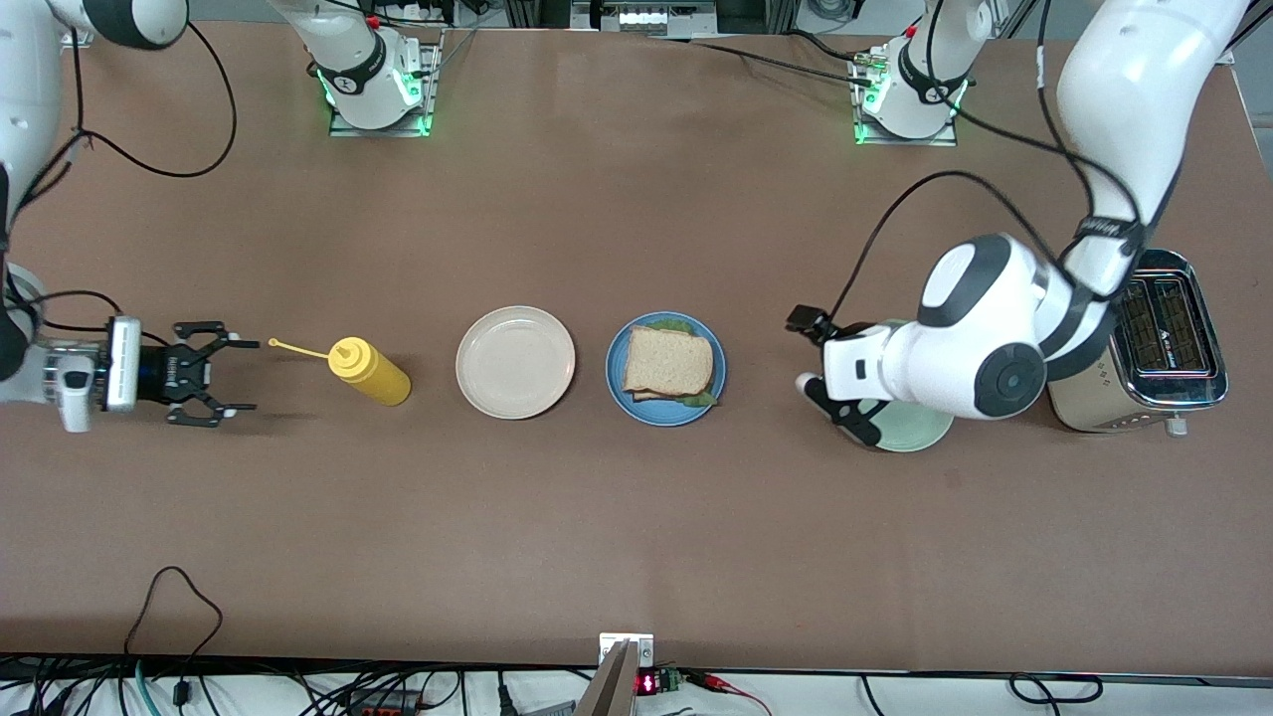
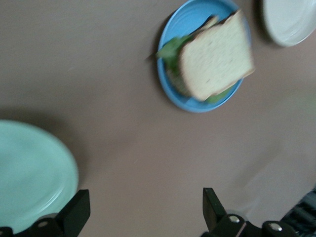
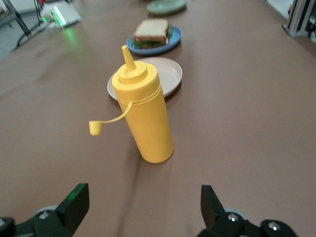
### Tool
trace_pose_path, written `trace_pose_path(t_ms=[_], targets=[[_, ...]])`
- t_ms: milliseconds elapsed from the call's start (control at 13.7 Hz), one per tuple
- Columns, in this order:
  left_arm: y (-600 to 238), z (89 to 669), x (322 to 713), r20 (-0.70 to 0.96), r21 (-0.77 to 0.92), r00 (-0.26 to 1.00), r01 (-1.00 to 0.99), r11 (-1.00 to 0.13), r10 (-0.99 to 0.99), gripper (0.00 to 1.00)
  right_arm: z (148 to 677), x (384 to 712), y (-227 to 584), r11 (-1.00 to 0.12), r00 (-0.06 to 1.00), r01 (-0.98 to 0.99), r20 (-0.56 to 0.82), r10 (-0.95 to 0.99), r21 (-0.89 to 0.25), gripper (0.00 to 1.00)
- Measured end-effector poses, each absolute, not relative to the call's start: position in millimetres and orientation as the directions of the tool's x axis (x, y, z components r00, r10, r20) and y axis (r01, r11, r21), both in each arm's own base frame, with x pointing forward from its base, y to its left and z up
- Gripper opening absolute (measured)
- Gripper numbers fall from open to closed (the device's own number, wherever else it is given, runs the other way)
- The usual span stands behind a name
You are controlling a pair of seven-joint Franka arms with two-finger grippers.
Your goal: Make sandwich in blue plate with both arms
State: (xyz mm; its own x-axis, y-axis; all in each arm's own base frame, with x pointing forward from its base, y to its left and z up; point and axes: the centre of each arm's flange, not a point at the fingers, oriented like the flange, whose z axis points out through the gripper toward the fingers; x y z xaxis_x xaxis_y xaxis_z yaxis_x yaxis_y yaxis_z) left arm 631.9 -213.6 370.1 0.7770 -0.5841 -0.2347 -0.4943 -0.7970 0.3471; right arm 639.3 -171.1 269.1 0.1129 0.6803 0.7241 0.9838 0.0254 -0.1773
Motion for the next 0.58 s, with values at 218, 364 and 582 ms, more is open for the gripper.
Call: trace_pose_path(t_ms=[218, 364, 582], targets=[[-188, 427, 622, -0.299, 0.113, 0.767, -0.562, -0.82, -0.567, 1.0, 343, 650, -160, -0.092, 0.182, 0.976, 0.509, 0.841, -0.197, 1.0], [-175, 469, 616, -0.298, -0.012, 0.787, -0.568, -0.823, -0.539, 1.0, 386, 653, -141, -0.196, 0.26, 0.959, 0.365, 0.894, -0.203, 1.0], [-145, 542, 609, -0.247, -0.11, 0.856, -0.49, -0.865, -0.454, 1.0, 436, 652, -105, -0.365, 0.396, 0.912, 0.171, 0.902, -0.185, 1.0]])
